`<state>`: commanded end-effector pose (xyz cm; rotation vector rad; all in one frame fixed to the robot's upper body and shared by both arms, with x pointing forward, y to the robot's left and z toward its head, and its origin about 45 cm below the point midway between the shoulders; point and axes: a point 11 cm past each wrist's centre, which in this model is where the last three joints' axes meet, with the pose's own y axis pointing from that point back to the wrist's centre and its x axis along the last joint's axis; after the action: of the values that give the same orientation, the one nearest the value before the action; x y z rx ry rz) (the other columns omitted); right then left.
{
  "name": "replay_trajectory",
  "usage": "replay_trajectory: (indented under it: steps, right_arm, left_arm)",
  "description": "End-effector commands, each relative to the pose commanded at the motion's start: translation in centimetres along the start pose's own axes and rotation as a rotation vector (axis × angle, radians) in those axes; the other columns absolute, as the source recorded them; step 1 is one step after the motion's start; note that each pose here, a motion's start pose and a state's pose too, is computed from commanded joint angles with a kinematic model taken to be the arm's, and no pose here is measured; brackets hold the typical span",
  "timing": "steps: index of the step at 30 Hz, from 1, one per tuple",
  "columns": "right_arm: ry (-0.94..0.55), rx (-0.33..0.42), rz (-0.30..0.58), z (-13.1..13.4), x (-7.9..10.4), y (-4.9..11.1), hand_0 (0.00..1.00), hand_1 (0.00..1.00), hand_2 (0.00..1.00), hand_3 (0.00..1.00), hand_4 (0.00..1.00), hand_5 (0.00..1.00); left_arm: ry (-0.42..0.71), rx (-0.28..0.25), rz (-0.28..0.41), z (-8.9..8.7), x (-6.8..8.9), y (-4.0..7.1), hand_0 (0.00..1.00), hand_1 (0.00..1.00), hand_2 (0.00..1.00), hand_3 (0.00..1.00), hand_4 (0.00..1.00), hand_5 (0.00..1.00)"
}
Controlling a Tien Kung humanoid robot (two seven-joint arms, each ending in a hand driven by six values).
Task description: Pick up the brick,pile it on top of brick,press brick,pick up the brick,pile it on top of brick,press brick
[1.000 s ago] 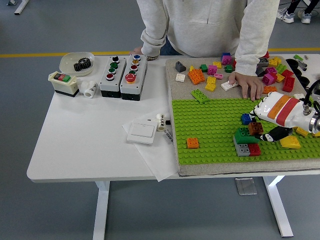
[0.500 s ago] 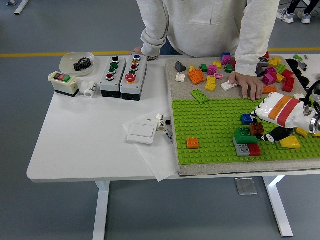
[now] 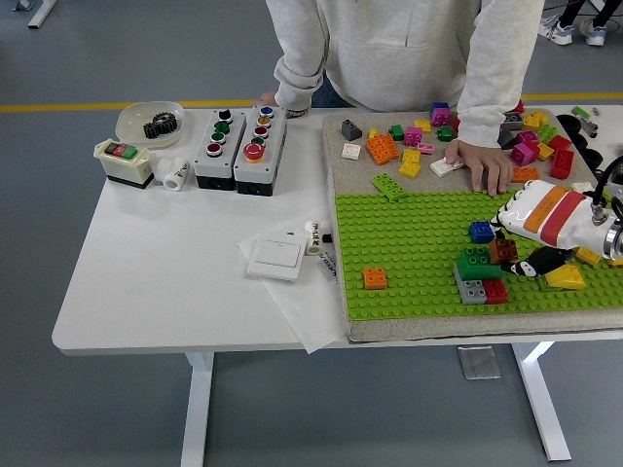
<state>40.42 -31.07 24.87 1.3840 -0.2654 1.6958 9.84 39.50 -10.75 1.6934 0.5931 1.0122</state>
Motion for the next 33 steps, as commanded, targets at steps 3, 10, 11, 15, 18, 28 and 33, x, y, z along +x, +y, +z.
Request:
replay_trajectory:
  steps: [3,10,11,15,18,28,33]
  right_arm:
    - [-0.002,-0.003,0.001,0.09,0.0,0.03,0.293,0.445,0.514,0.488,0.792,0.441]
    - [-0.002,-0.002,0.006,0.1,0.12,0.04,0.29,0.446,0.523,0.488,0.799,0.44]
    - [-0.002,-0.001,0.006,0.09,0.14,0.02,0.29,0.446,0.523,0.488,0.799,0.44]
    - [0.0,0.004,0.004,-0.06,0.08,-0.06,0.29,0.446,0.523,0.488,0.799,0.44]
    - [0.001,0.007,0.003,-0.16,0.02,-0.13,0.289,0.447,0.521,0.49,0.803,0.436]
    - [0.001,0.005,0.005,-0.09,-0.04,-0.35,0.286,0.45,0.522,0.487,0.824,0.419]
    - [0.0,0.003,0.008,-0.03,-0.05,-0.39,0.286,0.45,0.522,0.487,0.824,0.419]
  left_arm:
    - [0.0,0.0,0.0,0.02,0.03,0.0,0.757,0.734,0.727,0.596,0.66,0.59]
    - [-0.002,-0.002,0.002,0.11,0.12,0.02,0.757,0.734,0.728,0.596,0.66,0.589]
    - [-0.001,-0.002,0.002,0.11,0.13,0.02,0.757,0.734,0.728,0.596,0.66,0.589]
    - [-0.002,-0.002,0.003,0.15,0.17,0.02,0.757,0.734,0.728,0.596,0.66,0.589]
    - [-0.002,-0.002,0.004,0.17,0.21,0.03,0.756,0.734,0.728,0.597,0.661,0.591]
    - [-0.002,-0.003,0.006,0.28,0.31,0.05,0.756,0.734,0.729,0.596,0.661,0.589]
    - [-0.003,-0.003,0.006,0.3,0.36,0.05,0.756,0.734,0.729,0.596,0.661,0.589]
